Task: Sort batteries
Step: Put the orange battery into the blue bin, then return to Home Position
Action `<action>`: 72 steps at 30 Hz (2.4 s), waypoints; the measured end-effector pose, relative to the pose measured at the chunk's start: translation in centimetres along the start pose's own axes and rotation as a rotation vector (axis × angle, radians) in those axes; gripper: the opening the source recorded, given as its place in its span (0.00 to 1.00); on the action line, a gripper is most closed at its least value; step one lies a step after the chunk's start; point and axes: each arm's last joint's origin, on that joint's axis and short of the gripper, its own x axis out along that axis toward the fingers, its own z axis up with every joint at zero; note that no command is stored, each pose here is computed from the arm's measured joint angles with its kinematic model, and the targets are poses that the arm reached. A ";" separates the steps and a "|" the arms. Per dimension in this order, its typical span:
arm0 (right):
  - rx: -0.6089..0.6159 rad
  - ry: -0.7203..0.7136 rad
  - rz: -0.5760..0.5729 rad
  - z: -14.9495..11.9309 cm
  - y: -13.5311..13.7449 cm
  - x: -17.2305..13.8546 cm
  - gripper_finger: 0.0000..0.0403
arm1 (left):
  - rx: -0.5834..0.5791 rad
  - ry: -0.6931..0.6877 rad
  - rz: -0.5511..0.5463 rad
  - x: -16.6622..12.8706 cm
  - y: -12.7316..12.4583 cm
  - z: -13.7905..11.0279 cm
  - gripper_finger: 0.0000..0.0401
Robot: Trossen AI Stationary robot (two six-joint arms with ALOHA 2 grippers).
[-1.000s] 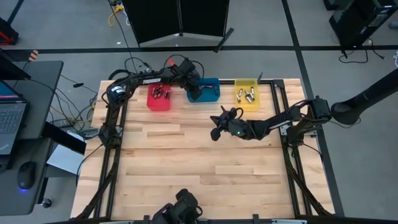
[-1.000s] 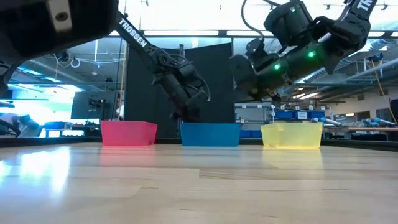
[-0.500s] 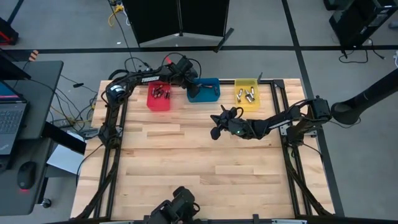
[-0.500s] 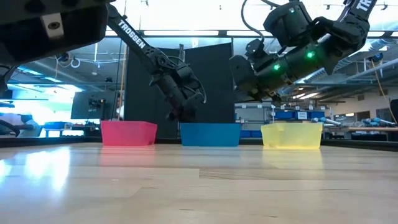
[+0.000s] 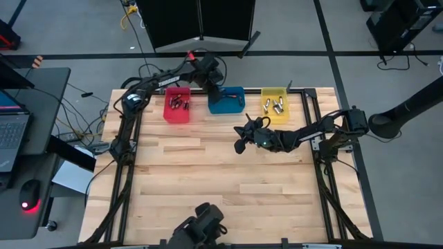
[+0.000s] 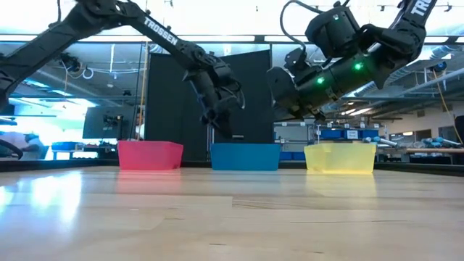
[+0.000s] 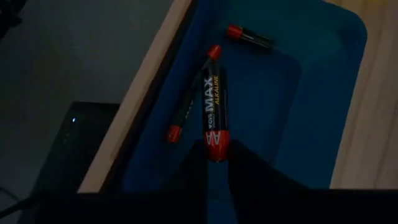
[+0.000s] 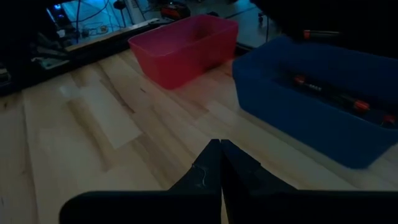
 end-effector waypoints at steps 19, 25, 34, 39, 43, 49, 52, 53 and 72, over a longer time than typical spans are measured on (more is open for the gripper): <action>-0.006 0.011 0.020 0.1 -0.2 0.2 0.02 | 0.087 0.183 -0.052 4.7 -0.2 1.4 0.10; -0.006 0.012 0.023 0.1 -0.2 0.2 0.02 | 0.100 0.169 -0.049 4.9 -0.1 1.5 0.10; -0.007 0.015 0.027 0.0 -0.2 0.2 0.02 | 0.098 0.192 -0.038 5.8 0.3 1.0 0.10; -0.012 0.023 0.024 0.0 -0.2 0.2 0.02 | 0.092 0.223 -0.042 7.0 0.4 0.4 0.10; -0.014 0.026 0.023 -0.1 -0.2 0.2 0.02 | 0.094 0.215 -0.037 7.1 0.4 0.5 0.10; -0.015 0.028 0.022 -0.1 -0.2 0.2 0.02 | 0.097 0.219 -0.014 6.9 0.5 0.6 0.13; -0.016 0.031 0.021 -0.1 -0.2 0.2 0.02 | 0.101 0.230 0.016 6.9 0.6 0.6 0.19; -0.017 0.032 0.021 -0.1 -0.3 0.2 0.02 | 0.101 0.231 0.019 6.9 0.6 0.6 0.21; -0.024 0.044 0.017 -0.3 -0.3 0.2 0.02 | 0.113 0.159 0.082 3.6 -1.0 3.7 0.22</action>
